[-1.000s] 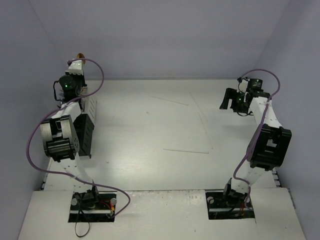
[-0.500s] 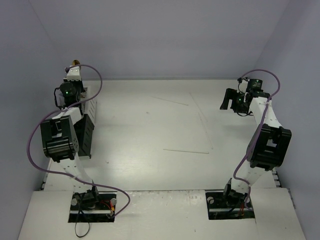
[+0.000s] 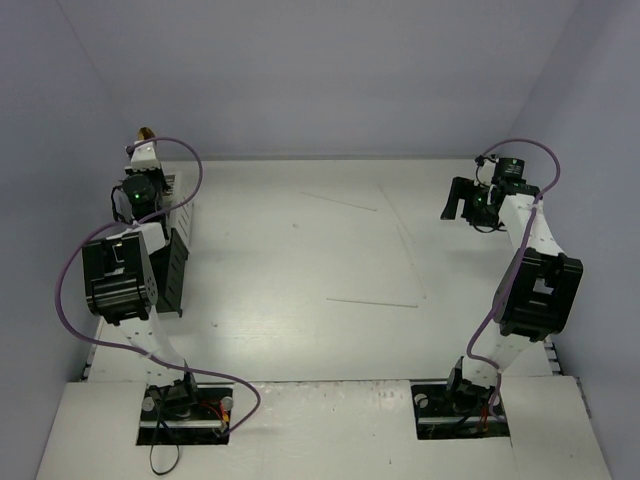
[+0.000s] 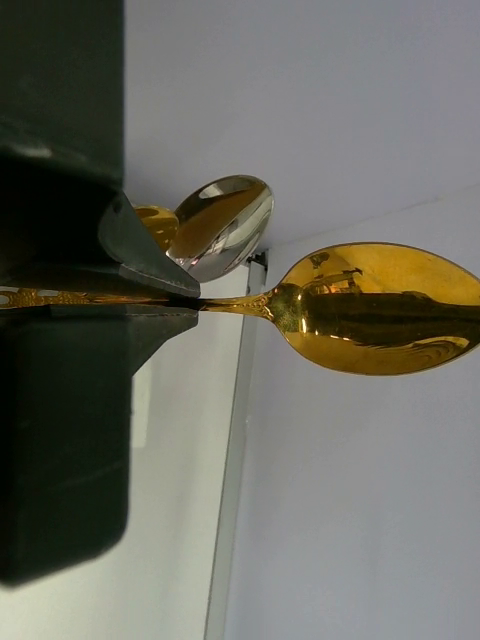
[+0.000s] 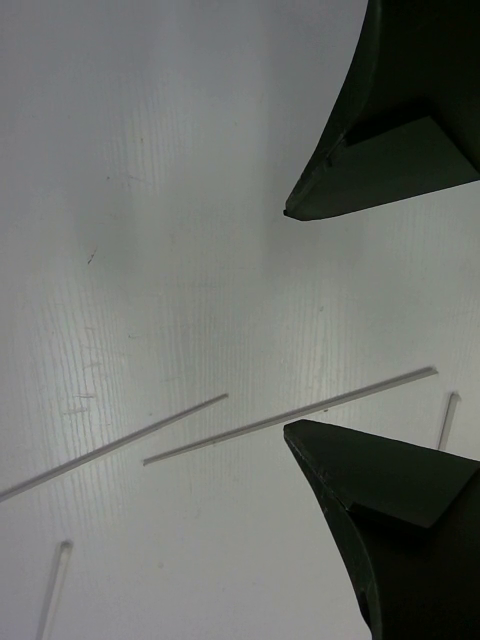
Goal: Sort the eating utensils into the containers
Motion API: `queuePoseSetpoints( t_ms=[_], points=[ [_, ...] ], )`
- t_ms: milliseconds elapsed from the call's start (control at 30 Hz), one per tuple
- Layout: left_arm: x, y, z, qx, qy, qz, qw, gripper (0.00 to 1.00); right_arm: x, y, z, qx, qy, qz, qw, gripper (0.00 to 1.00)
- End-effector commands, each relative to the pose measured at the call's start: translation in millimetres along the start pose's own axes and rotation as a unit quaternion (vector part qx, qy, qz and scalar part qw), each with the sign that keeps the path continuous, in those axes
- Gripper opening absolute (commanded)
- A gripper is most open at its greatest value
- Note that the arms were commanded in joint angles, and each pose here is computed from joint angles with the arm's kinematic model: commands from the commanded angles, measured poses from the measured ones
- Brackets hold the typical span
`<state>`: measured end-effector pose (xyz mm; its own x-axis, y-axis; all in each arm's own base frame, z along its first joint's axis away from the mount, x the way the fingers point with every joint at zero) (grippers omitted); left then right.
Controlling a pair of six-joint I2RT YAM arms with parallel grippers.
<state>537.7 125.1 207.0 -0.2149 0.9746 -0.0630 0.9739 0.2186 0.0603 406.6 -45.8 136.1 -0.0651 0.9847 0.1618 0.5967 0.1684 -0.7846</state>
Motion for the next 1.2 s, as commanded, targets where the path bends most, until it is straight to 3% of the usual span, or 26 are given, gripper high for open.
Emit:
queuePoseSetpoints(
  t_ms=[0,367,433,500,633,900,1000,1067,1167],
  points=[
    [-7.2,-5.7,-96.2,-0.147,-0.021,0.009,0.989,0.00,4.3,-9.2,-18.7,-0.030,-0.022,0.010,0.999,0.79],
    [-10.8,-13.6,-87.1,-0.150,-0.044,0.014,0.988,0.03,4.5,-8.0,-19.8,-0.028,-0.027,0.017,0.999,0.79],
    [-10.5,-13.8,-87.9,-0.151,-0.054,0.012,0.987,0.21,4.7,-7.3,-19.6,-0.028,-0.027,0.017,0.999,0.79],
    [-12.6,-16.0,-93.6,-0.157,-0.058,0.018,0.986,0.51,4.6,-6.8,-19.0,-0.026,-0.028,0.017,0.999,0.79],
    [-14.5,-25.1,-109.9,-0.166,-0.073,0.023,0.983,0.77,5.2,-6.5,-19.9,-0.027,-0.028,0.016,0.999,0.79],
    [-28.2,-43.1,-197.3,-0.182,-0.097,0.092,0.974,0.79,12.6,-1.8,-25.1,-0.028,-0.036,0.007,0.999,0.79],
    [-36.6,-42.8,-204.0,-0.086,-0.111,0.139,0.980,0.76,14.5,1.0,-24.1,-0.025,-0.044,0.003,0.999,0.78],
    [-56.6,-46.7,-241.1,-0.051,-0.101,0.190,0.975,0.69,18.2,3.0,-21.7,-0.020,-0.060,0.006,0.998,0.76],
    [-92.1,-62.7,-204.9,0.101,-0.063,0.265,0.957,0.66,21.7,4.4,-15.2,-0.006,-0.101,0.025,0.995,0.73]
  ],
)
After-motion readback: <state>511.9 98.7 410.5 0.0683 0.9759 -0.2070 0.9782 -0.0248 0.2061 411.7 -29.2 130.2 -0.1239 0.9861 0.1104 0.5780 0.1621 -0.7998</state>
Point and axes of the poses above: each gripper's point midway between its finger pads, its own y axis out along the fingers, its own x axis along the line the jaws close on, z = x × y, the point moved 2 cm from there along -y, back along the fingers, and after that the axes turned 8 degrees about -y, right-handed, at the moved point
